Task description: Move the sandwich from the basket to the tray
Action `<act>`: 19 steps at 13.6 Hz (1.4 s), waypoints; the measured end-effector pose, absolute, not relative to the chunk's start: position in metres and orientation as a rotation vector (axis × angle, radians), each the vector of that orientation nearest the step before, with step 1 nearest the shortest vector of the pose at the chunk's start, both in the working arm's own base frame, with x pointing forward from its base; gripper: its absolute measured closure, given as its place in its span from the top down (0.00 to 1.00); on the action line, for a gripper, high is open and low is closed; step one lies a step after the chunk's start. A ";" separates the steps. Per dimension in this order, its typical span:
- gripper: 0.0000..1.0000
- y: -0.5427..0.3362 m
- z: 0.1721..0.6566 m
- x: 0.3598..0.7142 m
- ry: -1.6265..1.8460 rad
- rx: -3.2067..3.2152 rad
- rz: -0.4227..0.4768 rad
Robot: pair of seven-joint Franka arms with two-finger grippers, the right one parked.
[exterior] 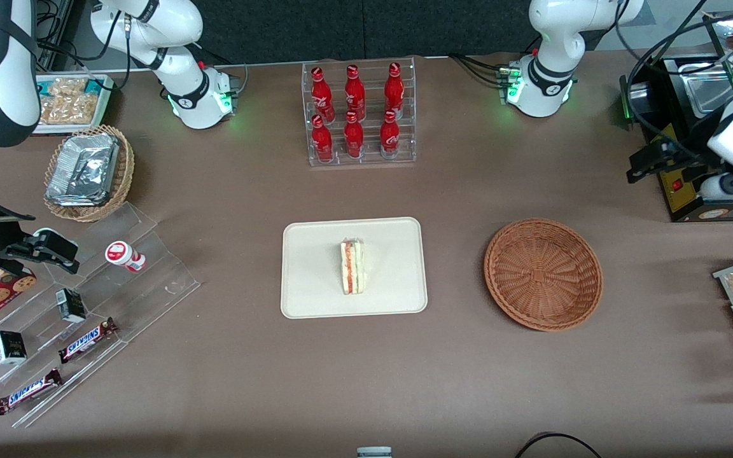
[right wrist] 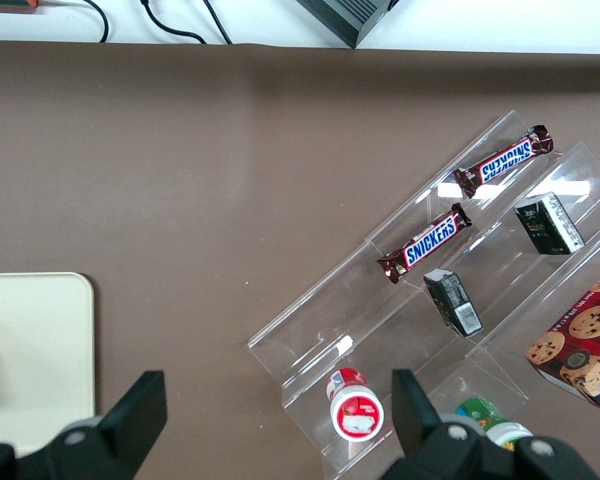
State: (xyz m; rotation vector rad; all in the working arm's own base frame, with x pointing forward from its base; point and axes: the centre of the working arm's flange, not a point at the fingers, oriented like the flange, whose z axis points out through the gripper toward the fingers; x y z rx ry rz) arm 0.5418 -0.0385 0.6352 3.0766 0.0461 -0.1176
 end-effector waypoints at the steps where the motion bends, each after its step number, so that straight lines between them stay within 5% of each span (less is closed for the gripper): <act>1: 1.00 -0.039 0.639 0.541 0.045 3.077 -0.113; 19: 1.00 -0.039 0.646 0.543 0.032 3.121 -0.088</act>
